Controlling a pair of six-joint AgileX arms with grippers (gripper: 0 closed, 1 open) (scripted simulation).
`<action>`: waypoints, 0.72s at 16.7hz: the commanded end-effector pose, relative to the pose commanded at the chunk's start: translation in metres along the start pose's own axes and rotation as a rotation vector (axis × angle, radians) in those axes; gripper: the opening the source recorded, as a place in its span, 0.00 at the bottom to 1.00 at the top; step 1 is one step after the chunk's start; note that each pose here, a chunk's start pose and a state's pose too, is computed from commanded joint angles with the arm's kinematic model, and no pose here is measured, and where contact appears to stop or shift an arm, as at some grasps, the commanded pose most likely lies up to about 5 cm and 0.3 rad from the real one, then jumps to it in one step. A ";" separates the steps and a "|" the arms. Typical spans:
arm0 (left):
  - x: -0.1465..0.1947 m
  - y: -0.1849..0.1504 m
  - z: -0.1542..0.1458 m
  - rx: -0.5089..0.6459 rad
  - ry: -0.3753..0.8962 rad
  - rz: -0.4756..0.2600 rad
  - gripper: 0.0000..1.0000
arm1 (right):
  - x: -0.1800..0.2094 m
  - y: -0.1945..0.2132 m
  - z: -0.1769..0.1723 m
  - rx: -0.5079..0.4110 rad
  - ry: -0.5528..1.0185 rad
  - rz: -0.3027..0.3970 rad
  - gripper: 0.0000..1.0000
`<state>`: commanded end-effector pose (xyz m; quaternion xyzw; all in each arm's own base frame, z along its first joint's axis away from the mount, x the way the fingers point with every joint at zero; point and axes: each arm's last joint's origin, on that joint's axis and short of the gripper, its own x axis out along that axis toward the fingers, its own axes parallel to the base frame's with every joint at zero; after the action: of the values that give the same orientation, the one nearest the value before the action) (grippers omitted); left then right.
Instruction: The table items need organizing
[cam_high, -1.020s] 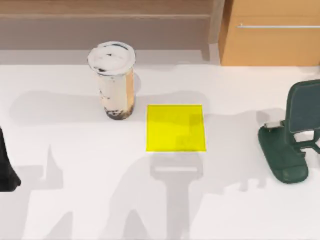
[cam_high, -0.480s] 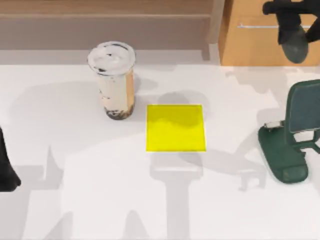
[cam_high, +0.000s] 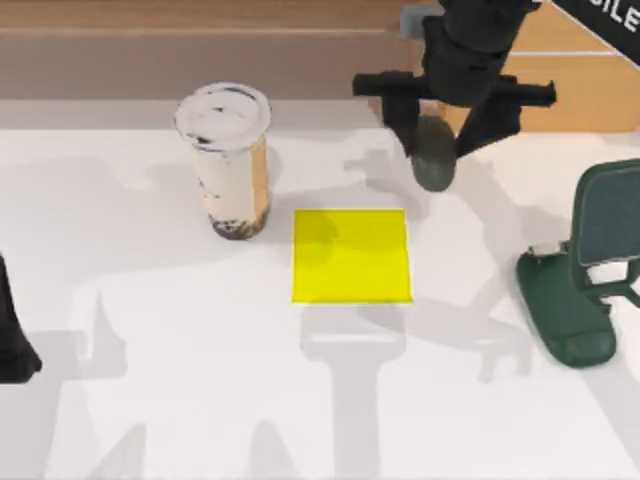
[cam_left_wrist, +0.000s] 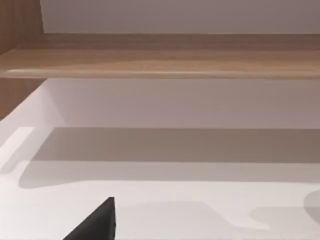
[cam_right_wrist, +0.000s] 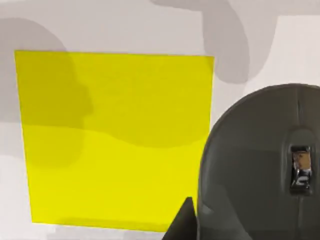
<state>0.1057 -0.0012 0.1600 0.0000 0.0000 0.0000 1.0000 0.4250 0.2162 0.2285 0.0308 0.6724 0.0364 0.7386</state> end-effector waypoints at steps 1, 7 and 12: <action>0.000 0.000 0.000 0.000 0.000 0.000 1.00 | 0.016 0.012 -0.002 0.007 0.020 -0.015 0.00; 0.000 0.000 0.000 0.000 0.000 0.000 1.00 | 0.085 0.070 -0.021 0.029 0.078 -0.080 0.00; 0.000 0.000 0.000 0.000 0.000 0.000 1.00 | 0.089 0.074 -0.023 0.031 0.077 -0.082 0.00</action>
<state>0.1057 -0.0012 0.1600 0.0000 0.0000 0.0000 1.0000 0.4093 0.2986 0.1449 0.0132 0.7016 -0.0033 0.7125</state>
